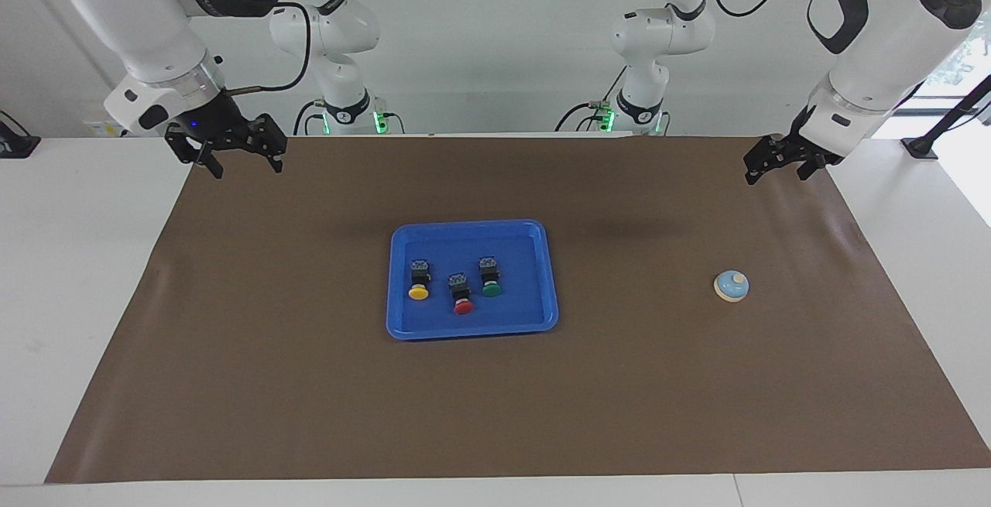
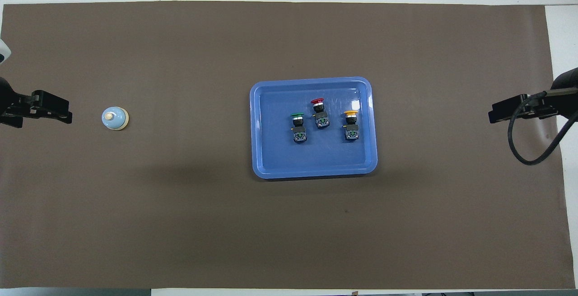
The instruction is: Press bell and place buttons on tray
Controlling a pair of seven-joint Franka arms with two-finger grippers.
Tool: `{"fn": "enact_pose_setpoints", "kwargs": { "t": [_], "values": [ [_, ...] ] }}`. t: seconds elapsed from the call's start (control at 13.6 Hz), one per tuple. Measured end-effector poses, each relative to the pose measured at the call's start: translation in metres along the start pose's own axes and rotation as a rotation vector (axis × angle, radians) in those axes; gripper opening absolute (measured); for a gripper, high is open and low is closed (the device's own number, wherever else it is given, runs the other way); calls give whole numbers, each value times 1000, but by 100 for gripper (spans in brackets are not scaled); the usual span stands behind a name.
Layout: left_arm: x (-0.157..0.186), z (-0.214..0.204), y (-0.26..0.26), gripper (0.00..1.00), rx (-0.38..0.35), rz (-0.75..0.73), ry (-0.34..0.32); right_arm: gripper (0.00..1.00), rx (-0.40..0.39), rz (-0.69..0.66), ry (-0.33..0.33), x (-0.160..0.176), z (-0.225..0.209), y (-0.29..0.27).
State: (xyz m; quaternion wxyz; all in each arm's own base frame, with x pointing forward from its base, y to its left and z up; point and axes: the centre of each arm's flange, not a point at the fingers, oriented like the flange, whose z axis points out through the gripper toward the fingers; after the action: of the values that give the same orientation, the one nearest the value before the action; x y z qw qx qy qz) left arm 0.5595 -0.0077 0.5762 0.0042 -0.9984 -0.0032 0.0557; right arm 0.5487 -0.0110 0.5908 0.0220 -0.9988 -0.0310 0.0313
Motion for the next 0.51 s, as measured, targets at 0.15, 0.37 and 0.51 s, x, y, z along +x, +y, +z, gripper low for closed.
{"fn": "enact_pose_setpoints", "kwargs": {
  "t": [0.15, 0.37, 0.51],
  "values": [
    [0, 0, 0, 100, 0, 0, 0, 100, 0, 0, -3, 1, 2, 0],
    [0, 0, 0, 100, 0, 0, 0, 100, 0, 0, -4, 1, 2, 0],
    [0, 0, 0, 100, 0, 0, 0, 100, 0, 0, -3, 1, 1, 0]
  ]
}}
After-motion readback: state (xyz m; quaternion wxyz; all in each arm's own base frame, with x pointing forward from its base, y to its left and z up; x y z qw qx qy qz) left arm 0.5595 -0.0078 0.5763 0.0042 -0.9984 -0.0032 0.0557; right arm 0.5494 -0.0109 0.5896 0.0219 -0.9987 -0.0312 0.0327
